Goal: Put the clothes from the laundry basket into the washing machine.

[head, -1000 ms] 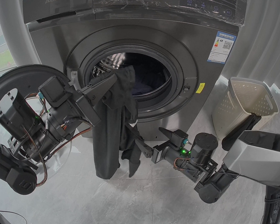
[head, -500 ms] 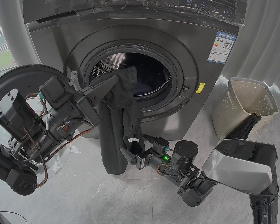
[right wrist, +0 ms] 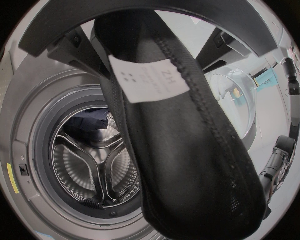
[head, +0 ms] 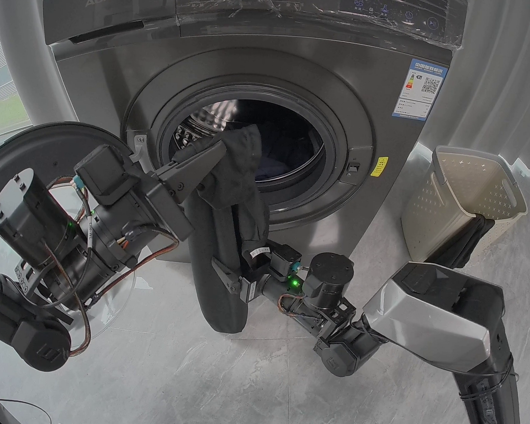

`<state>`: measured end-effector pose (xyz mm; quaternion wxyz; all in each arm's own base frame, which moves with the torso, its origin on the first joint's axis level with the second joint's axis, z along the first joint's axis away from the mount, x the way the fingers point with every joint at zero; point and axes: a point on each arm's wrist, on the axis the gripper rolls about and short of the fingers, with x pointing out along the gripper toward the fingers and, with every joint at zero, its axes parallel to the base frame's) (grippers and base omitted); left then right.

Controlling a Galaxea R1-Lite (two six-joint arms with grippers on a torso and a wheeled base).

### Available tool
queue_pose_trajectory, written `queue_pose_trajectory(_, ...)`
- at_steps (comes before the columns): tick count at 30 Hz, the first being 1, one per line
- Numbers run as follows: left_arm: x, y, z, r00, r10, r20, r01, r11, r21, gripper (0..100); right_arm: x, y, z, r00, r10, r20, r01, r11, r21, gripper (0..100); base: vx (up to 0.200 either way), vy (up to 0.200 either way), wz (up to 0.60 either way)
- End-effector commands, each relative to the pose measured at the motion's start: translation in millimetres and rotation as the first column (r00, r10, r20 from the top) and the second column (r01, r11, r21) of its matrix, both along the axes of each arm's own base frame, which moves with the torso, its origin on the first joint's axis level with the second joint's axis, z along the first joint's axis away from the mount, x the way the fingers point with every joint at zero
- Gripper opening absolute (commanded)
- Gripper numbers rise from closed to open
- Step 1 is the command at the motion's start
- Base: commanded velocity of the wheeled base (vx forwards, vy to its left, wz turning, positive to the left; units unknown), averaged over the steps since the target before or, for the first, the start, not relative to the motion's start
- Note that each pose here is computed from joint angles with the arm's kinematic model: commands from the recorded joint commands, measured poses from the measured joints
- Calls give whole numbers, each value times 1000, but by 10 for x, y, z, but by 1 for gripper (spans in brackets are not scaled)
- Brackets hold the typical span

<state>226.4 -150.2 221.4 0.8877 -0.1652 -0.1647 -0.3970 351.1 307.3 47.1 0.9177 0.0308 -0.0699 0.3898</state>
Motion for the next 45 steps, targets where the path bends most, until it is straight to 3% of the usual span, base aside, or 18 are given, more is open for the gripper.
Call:
queue_pose_trajectory(1, -9, -12, 19, 1000, 7, 2, -7, 1000, -10, 0, 173, 70, -262, 1000, -20, -10, 20, 1000, -14, 100, 0, 0, 0)
queue_pose_trajectory(9, 8, -14, 67, 1000, 21, 16, -21, 999, -26, 0, 237, 108, -289, 999, -43, 1, 43, 999, 4, 100, 0, 0, 0)
queue_pose_trajectory(10, 9, -15, 71, 1000, 21, 17, -20, 999, -27, 0, 243, 114, -290, 999, -42, 2, 42, 999, 7, 0, 0, 0, 0)
queue_pose_trajectory(15, 20, -5, 86, 999, 32, 20, -32, 999, -34, 0, 254, 97, -228, 998, -61, 6, 61, 998, 23, 0, 0, 0, 0)
queue_pose_trajectory(19, 43, 20, 84, 999, 45, 17, -45, 998, -34, 0, 338, -48, -108, 995, -96, 18, 96, 995, 37, 0, 0, 0, 0)
queue_pose_trajectory(24, 131, 104, 72, 993, 114, 8, -114, 993, -40, 0, 416, -367, 219, 987, -156, 41, 153, 986, 73, 0, 0, 0, 0)
queue_pose_trajectory(28, 186, 176, 16, 987, 161, 11, -161, 987, -5, 0, 378, -488, 466, 983, -173, 67, 166, 981, 100, 0, 0, 0, 0)
queue_pose_trajectory(33, 254, 338, -357, 972, 217, -90, -208, 973, 100, 0, 270, -610, 865, 975, -189, 120, 171, 975, 142, 0, 0, 0, 0)
queue_pose_trajectory(38, 252, 317, -584, 966, 211, -150, -185, 968, 169, 0, 175, -631, 1073, 972, -183, 144, 159, 973, 164, 0, 0, 0, 0)
queue_pose_trajectory(43, 320, 222, -965, 953, 222, -205, -155, 941, 301, 0, 101, -608, 1205, 972, -172, 162, 142, 973, 184, 0, 0, 0, 0)
queue_pose_trajectory(45, 323, 211, -1055, 949, 225, -221, -144, 933, 330, 0, 77, -584, 1215, 972, -166, 167, 136, 974, 181, 0, 0, 0, 0)
